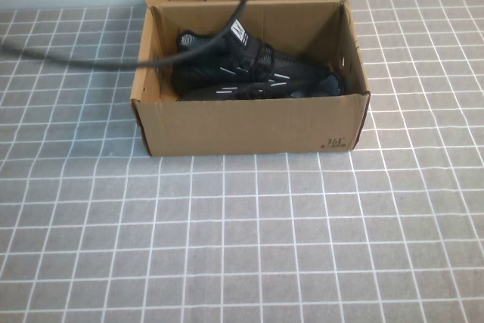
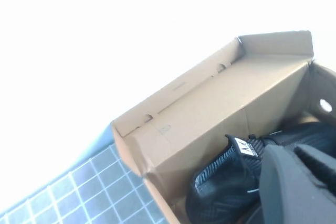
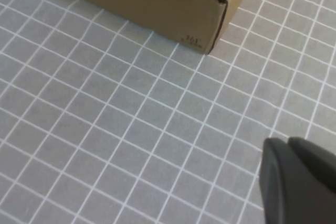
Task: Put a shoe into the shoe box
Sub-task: Place the shoe in the shoe box
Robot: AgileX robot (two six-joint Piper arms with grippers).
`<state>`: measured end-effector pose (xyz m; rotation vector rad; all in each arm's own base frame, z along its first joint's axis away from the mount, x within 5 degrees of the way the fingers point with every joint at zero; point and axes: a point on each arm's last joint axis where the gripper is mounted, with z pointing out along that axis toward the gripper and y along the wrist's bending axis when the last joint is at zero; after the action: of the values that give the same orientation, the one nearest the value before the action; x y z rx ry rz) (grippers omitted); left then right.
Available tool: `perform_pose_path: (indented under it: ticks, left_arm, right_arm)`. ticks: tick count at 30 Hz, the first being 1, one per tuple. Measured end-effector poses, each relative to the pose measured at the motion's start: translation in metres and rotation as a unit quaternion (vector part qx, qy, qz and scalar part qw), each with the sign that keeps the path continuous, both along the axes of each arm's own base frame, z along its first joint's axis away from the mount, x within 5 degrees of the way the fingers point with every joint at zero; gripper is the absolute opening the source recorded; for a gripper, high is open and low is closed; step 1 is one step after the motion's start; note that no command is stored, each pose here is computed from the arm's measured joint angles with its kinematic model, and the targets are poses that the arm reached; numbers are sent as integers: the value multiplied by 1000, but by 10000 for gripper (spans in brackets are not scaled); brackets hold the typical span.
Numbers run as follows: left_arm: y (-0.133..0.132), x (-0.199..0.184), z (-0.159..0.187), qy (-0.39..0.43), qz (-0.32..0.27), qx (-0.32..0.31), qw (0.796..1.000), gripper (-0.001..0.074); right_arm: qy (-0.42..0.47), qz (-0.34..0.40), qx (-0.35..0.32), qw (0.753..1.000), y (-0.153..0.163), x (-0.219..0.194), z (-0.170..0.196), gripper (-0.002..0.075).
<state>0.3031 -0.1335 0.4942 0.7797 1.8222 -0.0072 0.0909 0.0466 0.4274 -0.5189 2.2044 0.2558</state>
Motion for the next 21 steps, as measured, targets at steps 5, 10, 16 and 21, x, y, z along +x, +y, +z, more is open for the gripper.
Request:
perform_pose_path:
  ticks: [5,10,16,21]
  left_arm:
    - [28,-62,-6,-39,18,-58,997,0]
    - [61,-139,-38,-100,20,-141,985,-1]
    - [92,-211,-102,-148,20,-213,966,-1]
    - [106,-241,-154,-169,17,-227,959,0]
  right_arm:
    - [-35,-7,26,999,-26,-49,7,-16]
    - [-104,-7,64,993,-51,-97,9,-16]
    - [-167,-6,97,981,-71,-137,5,-16]
    - [-224,-5,127,966,-79,-152,2,-16]
